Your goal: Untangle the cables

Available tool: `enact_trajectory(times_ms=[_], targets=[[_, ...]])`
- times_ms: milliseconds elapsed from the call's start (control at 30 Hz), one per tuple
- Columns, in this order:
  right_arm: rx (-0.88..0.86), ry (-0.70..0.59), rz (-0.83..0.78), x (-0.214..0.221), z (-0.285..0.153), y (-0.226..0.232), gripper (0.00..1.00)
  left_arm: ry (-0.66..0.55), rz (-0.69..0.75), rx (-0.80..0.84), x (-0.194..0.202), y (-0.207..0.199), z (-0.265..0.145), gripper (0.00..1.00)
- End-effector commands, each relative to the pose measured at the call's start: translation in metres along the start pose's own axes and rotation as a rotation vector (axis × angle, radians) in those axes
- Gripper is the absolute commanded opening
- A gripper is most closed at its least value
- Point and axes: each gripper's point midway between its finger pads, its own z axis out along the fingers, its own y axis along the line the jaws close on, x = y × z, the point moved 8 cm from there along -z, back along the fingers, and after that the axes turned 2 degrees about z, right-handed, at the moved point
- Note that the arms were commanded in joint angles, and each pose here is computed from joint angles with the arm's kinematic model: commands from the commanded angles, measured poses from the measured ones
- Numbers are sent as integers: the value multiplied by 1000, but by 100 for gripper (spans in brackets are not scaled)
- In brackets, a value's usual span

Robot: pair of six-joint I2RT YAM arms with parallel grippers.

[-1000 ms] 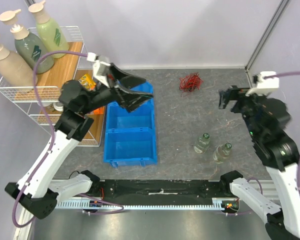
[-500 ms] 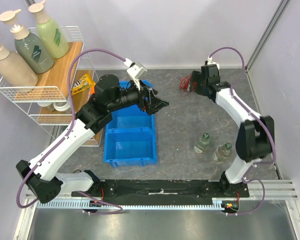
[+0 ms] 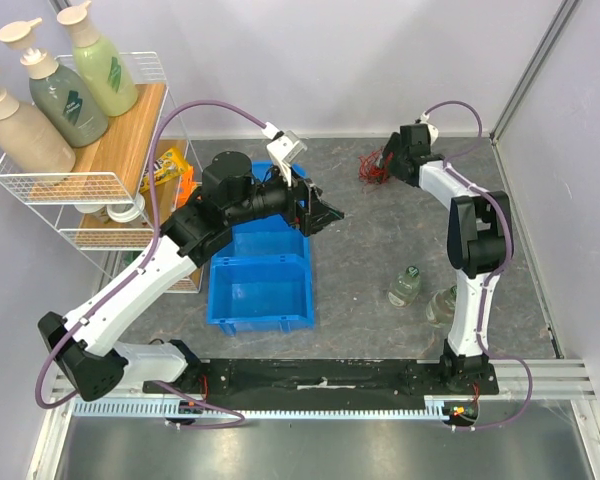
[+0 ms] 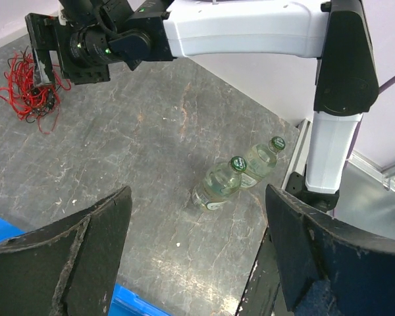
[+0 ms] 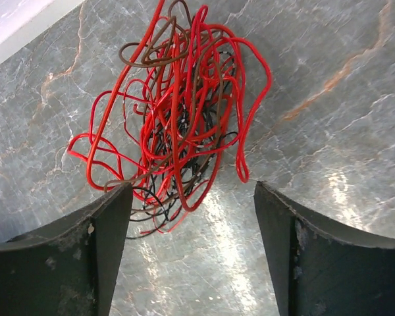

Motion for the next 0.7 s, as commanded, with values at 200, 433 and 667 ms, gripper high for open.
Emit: enact_trajectory(times_ms=[200,433,667], targets=[[-132,8,14,4,12,24,50,-15,15,56,-11,-8,3,88],[-226,-20,-142,-1,-49,36,0,58,-23,44,5,3,21,88],[-378,53,-215,36,-132,8,0,159,-81,38,34,15,49,85]])
